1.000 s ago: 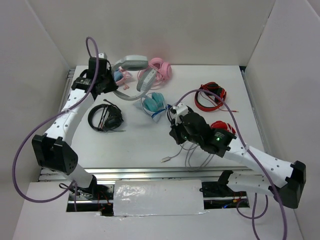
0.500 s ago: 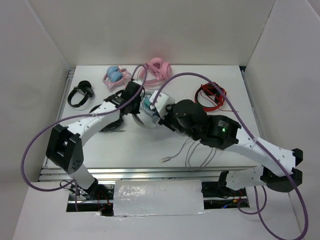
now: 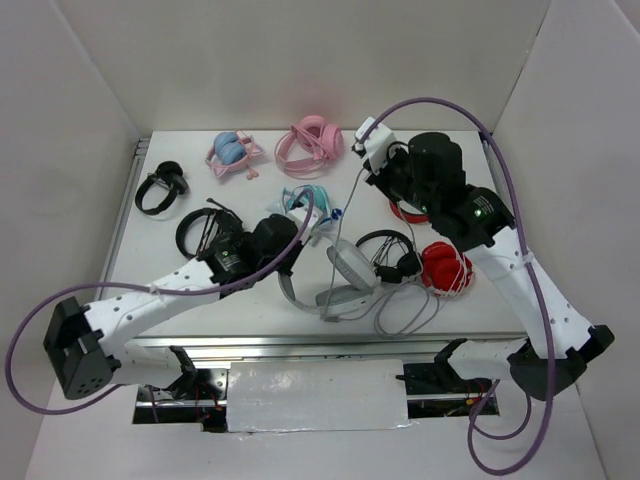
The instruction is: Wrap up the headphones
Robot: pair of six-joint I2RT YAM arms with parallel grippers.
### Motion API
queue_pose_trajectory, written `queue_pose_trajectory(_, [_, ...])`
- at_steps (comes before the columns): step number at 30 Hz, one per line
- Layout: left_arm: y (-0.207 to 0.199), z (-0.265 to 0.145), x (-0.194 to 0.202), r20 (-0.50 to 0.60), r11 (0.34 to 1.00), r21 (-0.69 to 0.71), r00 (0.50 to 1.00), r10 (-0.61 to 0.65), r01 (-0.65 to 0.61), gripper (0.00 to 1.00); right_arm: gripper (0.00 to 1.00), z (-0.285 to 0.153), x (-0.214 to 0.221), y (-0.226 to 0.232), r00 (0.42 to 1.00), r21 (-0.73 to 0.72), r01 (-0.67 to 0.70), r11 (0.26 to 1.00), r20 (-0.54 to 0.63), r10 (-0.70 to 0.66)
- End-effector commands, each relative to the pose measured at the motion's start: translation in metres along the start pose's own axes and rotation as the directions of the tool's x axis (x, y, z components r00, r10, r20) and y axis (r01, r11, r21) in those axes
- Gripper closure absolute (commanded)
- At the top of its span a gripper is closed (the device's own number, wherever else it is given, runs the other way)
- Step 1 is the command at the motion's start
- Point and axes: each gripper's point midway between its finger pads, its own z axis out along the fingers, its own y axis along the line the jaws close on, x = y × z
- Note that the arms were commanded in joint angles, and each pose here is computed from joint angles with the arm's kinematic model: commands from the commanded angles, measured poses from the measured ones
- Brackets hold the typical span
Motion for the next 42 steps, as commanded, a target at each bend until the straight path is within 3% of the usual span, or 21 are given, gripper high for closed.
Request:
queue_pose_trajectory(1, [0.0, -0.035, -0.055, 0.227, 0.998, 0.036, 0.972, -0.056, 0.049, 1.0, 1.0, 0.016, -0.023, -0.011, 0.992, -0.059, -0.019, 0.998, 0.124, 0.026])
queue_pose_trajectory(8, [-0.016, -0.095, -0.086, 0.388, 0.979, 0.203, 0.918, -0.085, 0.005, 1.0, 1.0, 0.074, 0.021, 0.002, 0.988, -0.204, -0.137, 0.969, 0.041, 0.148])
queue_pose_trajectory(11, [-0.022, -0.117, -0.099, 0.432, 0.965, 0.263, 0.895, -0.109, -0.01, 1.0, 1.0, 0.09, 0.035, 0.031, 0.986, -0.299, -0.154, 0.942, 0.016, 0.166])
queue_pose_trajectory(15, [-0.03, -0.162, -0.132, 0.528, 0.927, 0.375, 0.827, -0.192, -0.025, 1.0, 0.98, 0.098, 0.049, 0.078, 0.98, -0.434, -0.178, 0.883, 0.007, 0.201])
queue_pose_trajectory(17, [-0.029, -0.169, -0.139, 0.518, 0.923, 0.385, 0.83, -0.207, -0.009, 1.0, 0.96, 0.098, 0.045, 0.086, 0.974, -0.457, -0.173, 0.873, 0.052, 0.22])
queue_pose_trajectory(18, [-0.021, -0.184, -0.153, 0.539, 0.925, 0.378, 0.807, -0.24, 0.023, 1.0, 0.96, 0.097, 0.057, 0.097, 0.968, -0.475, -0.207, 0.855, 0.025, 0.248])
queue_pose_trajectory(20, [-0.013, -0.19, -0.162, 0.538, 0.932, 0.358, 0.803, -0.256, 0.058, 1.0, 0.91, 0.09, 0.046, 0.102, 0.954, -0.503, -0.195, 0.842, 0.1, 0.281])
queue_pose_trajectory(21, [-0.004, -0.204, -0.175, 0.561, 0.934, 0.347, 0.778, -0.282, 0.088, 1.0, 0.85, 0.089, 0.061, 0.116, 0.944, -0.527, -0.244, 0.814, 0.063, 0.324])
queue_pose_trajectory(22, [0.0, -0.209, -0.179, 0.568, 0.935, 0.341, 0.77, -0.291, 0.102, 1.0, 0.81, 0.082, 0.047, 0.118, 0.929, -0.548, -0.217, 0.808, 0.138, 0.343])
queue_pose_trajectory(24, [0.009, -0.228, -0.198, 0.599, 0.933, 0.337, 0.736, -0.315, 0.125, 1.0, 0.7, 0.079, 0.06, 0.139, 0.909, -0.593, -0.261, 0.762, 0.115, 0.401])
queue_pose_trajectory(25, [0.01, -0.229, -0.204, 0.601, 0.936, 0.327, 0.736, -0.311, 0.128, 1.0, 0.67, 0.078, 0.05, 0.142, 0.896, -0.604, -0.235, 0.761, 0.169, 0.411])
queue_pose_trajectory(26, [0.012, -0.23, -0.204, 0.589, 0.938, 0.32, 0.748, -0.305, 0.131, 1.0, 0.65, 0.078, 0.052, 0.149, 0.889, -0.621, -0.241, 0.746, 0.166, 0.426])
queue_pose_trajectory(27, [0.018, -0.25, -0.219, 0.62, 0.936, 0.325, 0.717, -0.318, 0.134, 1.0, 0.6, 0.079, 0.059, 0.159, 0.884, -0.638, -0.267, 0.723, 0.137, 0.447])
queue_pose_trajectory(28, [0.019, -0.25, -0.225, 0.618, 0.938, 0.319, 0.721, -0.313, 0.134, 1.0, 0.59, 0.083, 0.059, 0.167, 0.883, -0.653, -0.267, 0.709, 0.13, 0.451])
queue_pose_trajectory(35, [0.052, -0.299, -0.26, 0.69, 0.945, 0.26, 0.647, -0.326, 0.2, 1.0, 0.58, 0.092, 0.094, 0.226, 0.853, -0.725, -0.381, 0.574, -0.035, 0.521])
queue_pose_trajectory(38, [0.057, -0.308, -0.272, 0.71, 0.946, 0.251, 0.625, -0.325, 0.207, 1.0, 0.61, 0.087, 0.103, 0.262, 0.84, -0.766, -0.401, 0.502, -0.088, 0.535])
queue_pose_trajectory(42, [0.073, -0.313, -0.279, 0.721, 0.947, 0.19, 0.618, -0.315, 0.26, 1.0, 0.72, 0.083, 0.116, 0.293, 0.841, -0.773, -0.434, 0.463, -0.162, 0.517])
